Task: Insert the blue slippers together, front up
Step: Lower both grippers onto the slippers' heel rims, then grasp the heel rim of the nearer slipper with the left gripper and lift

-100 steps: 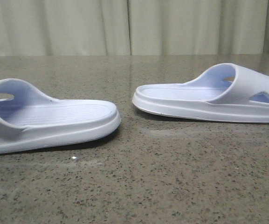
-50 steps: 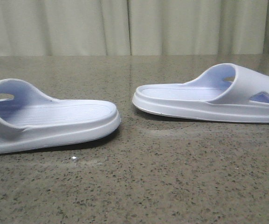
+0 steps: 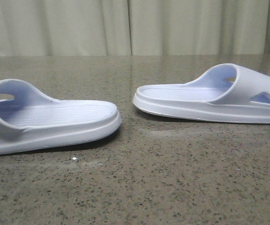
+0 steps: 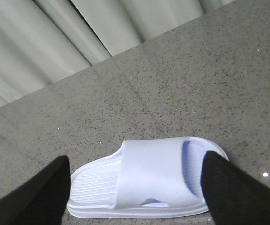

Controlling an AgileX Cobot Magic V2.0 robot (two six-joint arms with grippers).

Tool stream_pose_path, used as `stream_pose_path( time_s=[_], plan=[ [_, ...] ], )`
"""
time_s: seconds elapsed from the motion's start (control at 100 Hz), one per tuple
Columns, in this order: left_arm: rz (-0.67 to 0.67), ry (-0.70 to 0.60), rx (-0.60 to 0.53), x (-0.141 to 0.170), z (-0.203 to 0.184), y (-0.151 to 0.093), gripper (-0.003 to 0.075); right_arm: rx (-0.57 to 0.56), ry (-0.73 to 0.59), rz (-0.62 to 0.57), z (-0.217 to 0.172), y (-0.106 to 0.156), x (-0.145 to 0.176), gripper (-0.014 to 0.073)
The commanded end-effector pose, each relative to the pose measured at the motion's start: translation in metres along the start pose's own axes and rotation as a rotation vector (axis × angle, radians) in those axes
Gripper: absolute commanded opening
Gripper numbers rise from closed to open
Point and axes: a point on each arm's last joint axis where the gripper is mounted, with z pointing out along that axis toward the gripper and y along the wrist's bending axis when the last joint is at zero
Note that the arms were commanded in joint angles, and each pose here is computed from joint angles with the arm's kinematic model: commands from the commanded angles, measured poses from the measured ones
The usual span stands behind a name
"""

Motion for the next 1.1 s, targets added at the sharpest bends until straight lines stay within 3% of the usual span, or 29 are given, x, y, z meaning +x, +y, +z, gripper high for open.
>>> stream_pose_path(
  time_s=[0.0, 0.28, 0.44, 0.6, 0.79, 1.09],
  plan=[
    [0.009, 0.066, 0.009, 0.002, 0.001, -0.007, 0.0391, -0.015, -0.103, 0.003, -0.002, 0.005, -0.017, 0.0503],
    [0.016, 0.069, 0.013, 0.002, 0.0, -0.008, 0.0379, -0.015, -0.101, 0.003, -0.002, 0.005, -0.017, 0.0503],
    [0.015, 0.044, 0.013, -0.001, 0.001, -0.008, 0.0235, -0.015, -0.097, 0.003, -0.002, 0.005, -0.016, 0.0503],
    [0.032, -0.024, 0.012, -0.007, 0.001, -0.008, 0.0014, -0.015, -0.097, 0.003, -0.002, 0.005, -0.016, 0.0503],
    [0.041, -0.104, 0.013, -0.014, 0.0, -0.008, 0.0016, -0.015, -0.096, 0.003, -0.002, 0.005, -0.016, 0.0503],
    [-0.08, -0.117, 0.098, -0.015, -0.01, -0.017, 0.0016, -0.015, -0.096, 0.003, -0.002, 0.005, -0.016, 0.0503]
  ],
)
